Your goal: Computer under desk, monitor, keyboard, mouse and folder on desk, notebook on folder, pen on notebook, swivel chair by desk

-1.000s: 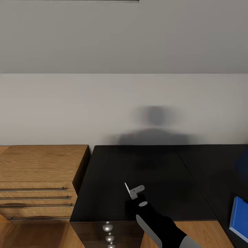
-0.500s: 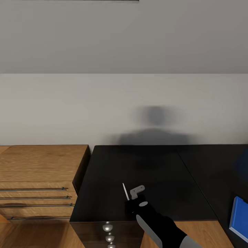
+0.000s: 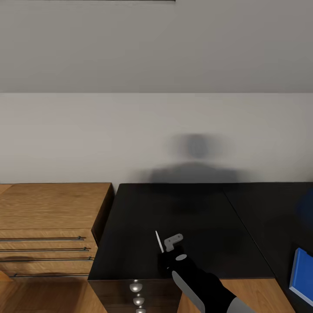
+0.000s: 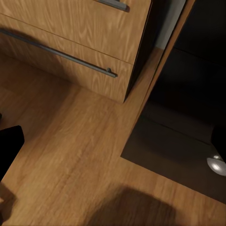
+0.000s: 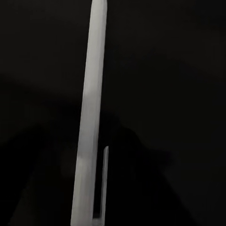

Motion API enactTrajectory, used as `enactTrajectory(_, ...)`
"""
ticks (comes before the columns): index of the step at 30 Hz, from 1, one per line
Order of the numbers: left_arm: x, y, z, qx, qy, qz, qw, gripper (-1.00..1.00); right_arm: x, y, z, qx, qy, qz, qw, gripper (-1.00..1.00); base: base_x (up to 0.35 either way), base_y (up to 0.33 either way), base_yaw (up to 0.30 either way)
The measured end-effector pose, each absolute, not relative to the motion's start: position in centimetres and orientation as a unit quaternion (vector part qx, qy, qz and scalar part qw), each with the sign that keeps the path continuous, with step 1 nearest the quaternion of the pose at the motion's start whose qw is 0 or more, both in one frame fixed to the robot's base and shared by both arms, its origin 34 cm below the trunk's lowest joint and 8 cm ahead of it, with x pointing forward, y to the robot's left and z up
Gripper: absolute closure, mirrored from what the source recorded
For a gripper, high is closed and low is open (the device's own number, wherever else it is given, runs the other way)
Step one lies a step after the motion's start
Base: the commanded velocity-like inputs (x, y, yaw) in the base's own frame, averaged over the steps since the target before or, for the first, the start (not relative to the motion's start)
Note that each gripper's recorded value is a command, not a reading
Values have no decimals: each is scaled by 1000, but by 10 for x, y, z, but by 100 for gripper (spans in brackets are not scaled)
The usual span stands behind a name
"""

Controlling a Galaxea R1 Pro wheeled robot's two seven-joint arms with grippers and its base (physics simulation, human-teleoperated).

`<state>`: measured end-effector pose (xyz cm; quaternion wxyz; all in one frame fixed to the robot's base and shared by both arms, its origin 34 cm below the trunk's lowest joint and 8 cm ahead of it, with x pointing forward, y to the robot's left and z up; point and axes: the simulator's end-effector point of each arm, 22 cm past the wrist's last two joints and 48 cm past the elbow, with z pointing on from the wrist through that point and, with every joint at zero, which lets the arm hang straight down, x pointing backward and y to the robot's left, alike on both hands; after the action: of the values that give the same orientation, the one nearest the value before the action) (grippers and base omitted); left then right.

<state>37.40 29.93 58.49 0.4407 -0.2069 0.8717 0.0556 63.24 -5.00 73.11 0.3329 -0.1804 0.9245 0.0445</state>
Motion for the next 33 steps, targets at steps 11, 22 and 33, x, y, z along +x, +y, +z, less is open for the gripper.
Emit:
enactTrajectory(11,374,299,591,-206,872,55,442,-100,631,-54,732,-181,926,39,328,100,0,0,0)
enactTrajectory(22,374,299,591,-206,872,55,441,-100,631,-55,732,-181,926,38,328,100,0,0,0)
enactTrajectory(33,374,299,591,-206,872,55,442,-100,628,-58,731,-175,933,40,312,100,0,0,0)
